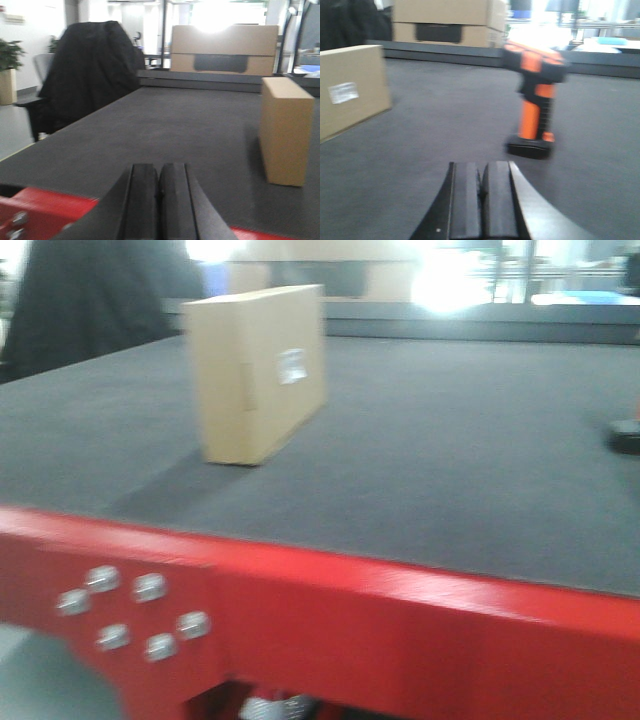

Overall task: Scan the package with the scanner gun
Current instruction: 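Position the base at the table, grippers facing the box and scanner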

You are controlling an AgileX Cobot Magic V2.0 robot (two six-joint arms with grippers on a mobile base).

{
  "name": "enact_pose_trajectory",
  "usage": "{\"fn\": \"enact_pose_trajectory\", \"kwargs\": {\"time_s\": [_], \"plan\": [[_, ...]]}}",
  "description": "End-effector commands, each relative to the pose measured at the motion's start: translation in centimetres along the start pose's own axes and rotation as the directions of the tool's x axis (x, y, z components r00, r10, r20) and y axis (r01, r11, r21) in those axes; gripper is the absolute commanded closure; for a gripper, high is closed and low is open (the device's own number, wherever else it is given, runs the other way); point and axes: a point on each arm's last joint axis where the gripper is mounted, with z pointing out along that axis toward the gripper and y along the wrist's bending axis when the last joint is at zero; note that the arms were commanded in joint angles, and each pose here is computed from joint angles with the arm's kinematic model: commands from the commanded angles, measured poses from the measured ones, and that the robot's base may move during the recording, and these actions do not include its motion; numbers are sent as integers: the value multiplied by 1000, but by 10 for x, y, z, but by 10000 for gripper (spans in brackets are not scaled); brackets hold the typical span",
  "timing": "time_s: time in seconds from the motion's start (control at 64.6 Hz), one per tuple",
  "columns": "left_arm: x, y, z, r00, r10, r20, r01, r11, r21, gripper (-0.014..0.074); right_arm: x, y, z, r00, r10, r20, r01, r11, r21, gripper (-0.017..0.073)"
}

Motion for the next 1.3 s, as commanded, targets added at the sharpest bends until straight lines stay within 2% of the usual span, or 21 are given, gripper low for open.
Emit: {"fn": "enact_pose_trajectory", "kwargs": {"time_s": [0.0,1.285], "plan": [[-3,0,0,1000,-2,29,2,1000,2,705,-2,0,0,1000,-6,17,6,1000,3,718],[-3,0,0,1000,-2,29,2,1000,2,705,-2,0,0,1000,-6,17,6,1000,3,718]]}}
